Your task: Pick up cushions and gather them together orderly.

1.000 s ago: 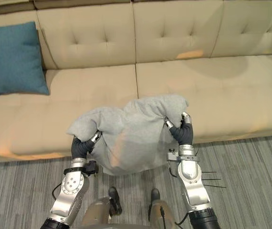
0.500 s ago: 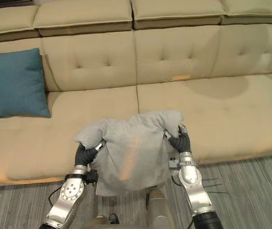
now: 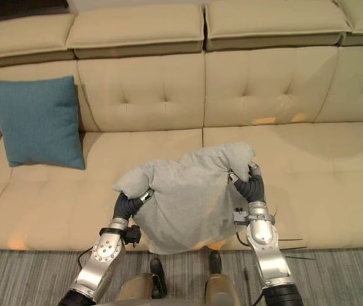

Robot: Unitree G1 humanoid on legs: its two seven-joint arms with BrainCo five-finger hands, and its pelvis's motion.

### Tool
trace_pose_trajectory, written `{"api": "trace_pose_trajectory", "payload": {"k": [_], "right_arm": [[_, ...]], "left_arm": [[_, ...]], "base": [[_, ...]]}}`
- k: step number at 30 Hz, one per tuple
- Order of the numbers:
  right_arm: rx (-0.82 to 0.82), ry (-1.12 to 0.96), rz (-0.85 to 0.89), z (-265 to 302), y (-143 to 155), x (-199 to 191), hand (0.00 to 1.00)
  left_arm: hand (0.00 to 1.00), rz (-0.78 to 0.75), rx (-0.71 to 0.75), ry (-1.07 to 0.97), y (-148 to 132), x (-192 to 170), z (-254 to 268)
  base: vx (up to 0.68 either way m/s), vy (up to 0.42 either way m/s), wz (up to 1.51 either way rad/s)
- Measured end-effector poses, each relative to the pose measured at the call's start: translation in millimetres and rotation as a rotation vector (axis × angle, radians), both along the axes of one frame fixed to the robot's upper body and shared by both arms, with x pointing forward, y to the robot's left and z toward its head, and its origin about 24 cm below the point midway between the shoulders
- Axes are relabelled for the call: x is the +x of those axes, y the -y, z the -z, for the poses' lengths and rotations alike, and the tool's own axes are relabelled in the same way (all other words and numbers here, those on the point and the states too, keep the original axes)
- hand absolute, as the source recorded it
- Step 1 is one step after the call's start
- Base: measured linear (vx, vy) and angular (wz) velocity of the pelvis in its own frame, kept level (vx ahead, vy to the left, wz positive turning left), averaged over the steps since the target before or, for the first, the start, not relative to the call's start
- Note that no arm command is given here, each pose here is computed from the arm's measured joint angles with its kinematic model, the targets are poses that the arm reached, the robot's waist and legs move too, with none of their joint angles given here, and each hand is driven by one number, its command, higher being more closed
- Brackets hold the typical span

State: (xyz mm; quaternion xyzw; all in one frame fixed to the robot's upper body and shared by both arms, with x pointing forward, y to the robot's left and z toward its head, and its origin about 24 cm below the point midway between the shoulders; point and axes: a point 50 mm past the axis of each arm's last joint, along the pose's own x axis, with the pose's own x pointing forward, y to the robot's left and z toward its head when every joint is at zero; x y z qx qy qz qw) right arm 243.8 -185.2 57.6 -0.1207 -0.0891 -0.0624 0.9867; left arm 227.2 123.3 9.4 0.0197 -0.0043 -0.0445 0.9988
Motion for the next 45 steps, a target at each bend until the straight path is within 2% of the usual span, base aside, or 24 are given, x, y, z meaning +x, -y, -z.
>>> {"api": "trace_pose_trajectory", "payload": {"k": [7, 12, 19, 24, 32, 33, 40, 45], "right_arm": [[0.003, 0.107, 0.001, -24.1, -10.0, 18.9, 1.0], [-0.012, 0.302, 0.009, -74.3, -24.2, 51.1, 1.0], [0.006, 0.528, 0.038, -158.7, -45.6, 99.9, 1.0], [-0.002, 0.649, 0.122, -208.6, -51.6, 115.4, 1.0], [0.025, 0.83, 0.242, -288.5, -49.4, 116.7, 1.0], [0.012, 0.847, 0.253, -297.9, -48.1, 116.3, 0.0], [-0.006, 0.802, 0.346, -308.6, -30.7, 124.6, 0.0], [0.06, 0.807, 0.358, -311.3, -23.1, 122.5, 0.0]], "left_arm": [[1.0, -0.028, 0.011, 0.108, 1.8, 15.7, -23.6], [1.0, -0.087, 0.04, 0.271, 3.7, 43.4, -60.6], [1.0, -0.31, 0.144, 0.613, -13.1, 106.3, -160.1], [1.0, -0.482, 0.148, 0.793, -18.9, 130.1, -233.5], [1.0, -0.538, 0.167, 0.905, -13.4, 147.9, -310.7], [0.0, -0.537, 0.169, 0.909, -11.7, 149.6, -318.4], [0.0, -0.54, 0.149, 0.848, -15.4, 159.0, -325.9], [0.0, -0.529, 0.119, 0.865, -15.6, 156.9, -337.1]], "base": [[0.01, 0.089, -0.3], [-0.02, 0.01, -0.24], [-0.08, -0.04, 0.05], [-0.11, -0.044, 0.13], [-0.04, -0.016, 0.06], [-0.01, 0.006, 0.05], [0.0, -0.002, -0.01], [0.02, -0.005, -0.06]]}}
